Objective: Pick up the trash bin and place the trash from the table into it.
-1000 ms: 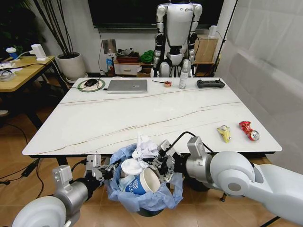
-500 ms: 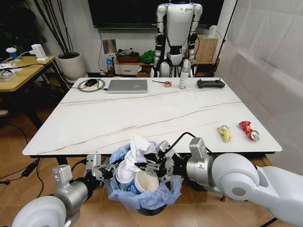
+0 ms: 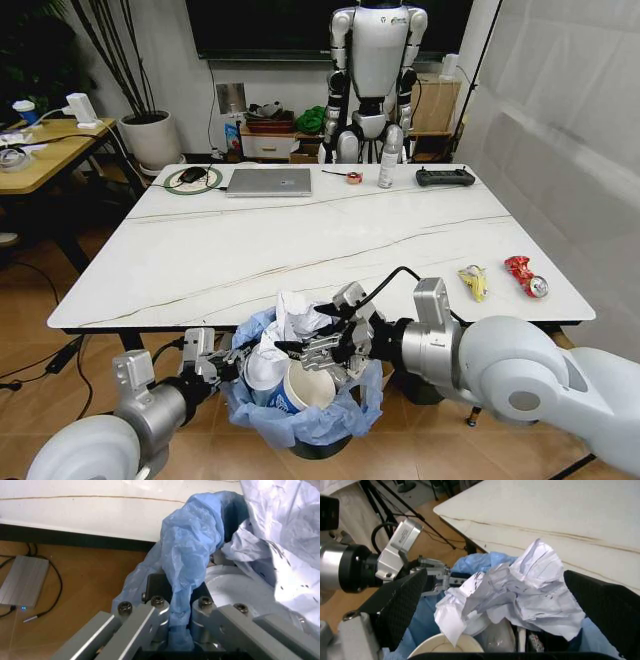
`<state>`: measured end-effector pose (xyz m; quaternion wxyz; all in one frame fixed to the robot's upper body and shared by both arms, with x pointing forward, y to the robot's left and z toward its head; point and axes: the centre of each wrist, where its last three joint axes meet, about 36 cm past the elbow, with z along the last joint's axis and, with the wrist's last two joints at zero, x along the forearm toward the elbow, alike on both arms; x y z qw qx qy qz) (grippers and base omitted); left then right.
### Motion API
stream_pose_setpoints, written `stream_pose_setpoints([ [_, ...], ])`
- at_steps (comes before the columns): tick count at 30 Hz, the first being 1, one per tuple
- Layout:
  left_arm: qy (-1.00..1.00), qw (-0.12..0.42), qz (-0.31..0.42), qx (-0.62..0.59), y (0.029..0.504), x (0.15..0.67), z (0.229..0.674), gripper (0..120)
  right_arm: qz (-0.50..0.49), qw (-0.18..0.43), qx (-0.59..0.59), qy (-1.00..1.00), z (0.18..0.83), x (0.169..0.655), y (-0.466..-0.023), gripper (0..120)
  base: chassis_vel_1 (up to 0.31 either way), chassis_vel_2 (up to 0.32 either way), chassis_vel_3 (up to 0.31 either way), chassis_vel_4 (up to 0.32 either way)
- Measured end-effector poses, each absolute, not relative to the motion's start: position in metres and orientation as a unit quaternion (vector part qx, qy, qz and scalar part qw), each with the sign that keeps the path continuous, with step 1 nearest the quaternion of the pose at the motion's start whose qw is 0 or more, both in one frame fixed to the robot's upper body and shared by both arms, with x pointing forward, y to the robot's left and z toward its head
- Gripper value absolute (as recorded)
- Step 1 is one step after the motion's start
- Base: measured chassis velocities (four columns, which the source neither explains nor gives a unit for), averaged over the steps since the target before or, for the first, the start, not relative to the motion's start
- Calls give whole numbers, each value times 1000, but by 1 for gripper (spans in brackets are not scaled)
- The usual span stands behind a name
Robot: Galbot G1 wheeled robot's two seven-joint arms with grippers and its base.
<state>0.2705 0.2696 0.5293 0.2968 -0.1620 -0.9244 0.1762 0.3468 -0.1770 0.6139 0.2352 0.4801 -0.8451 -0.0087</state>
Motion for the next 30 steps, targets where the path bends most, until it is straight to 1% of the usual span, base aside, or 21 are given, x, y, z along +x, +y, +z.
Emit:
stream_pose_setpoints([
  [5, -923, 300, 174, -165, 270, 269, 528, 0, -11, 215, 467, -858, 624, 351, -184, 100, 0, 0, 0, 0],
  [10, -922, 302, 171, -171, 268, 266, 529, 0, -15, 186, 429, -884, 633, 359, -192, 100, 0, 0, 0, 0],
  [14, -924, 300, 164, -173, 268, 264, 528, 0, -16, 156, 361, -919, 631, 368, -211, 100, 0, 0, 0, 0],
  [16, -924, 298, 163, -174, 267, 264, 528, 0, -10, 141, 312, -940, 631, 378, -229, 100, 0, 0, 0, 0],
  [17, -924, 298, 163, -174, 267, 264, 528, 0, -10, 141, 312, -940, 631, 378, -229, 100, 0, 0, 0, 0],
  [23, -929, 289, 150, -174, 266, 261, 526, 0, 6, 94, 185, -978, 630, 392, -281, 100, 0, 0, 0, 0],
  [30, -935, 281, 146, -163, 266, 252, 528, 0, -34, 74, 116, -990, 616, 407, -298, 100, 0, 0, 0, 0],
])
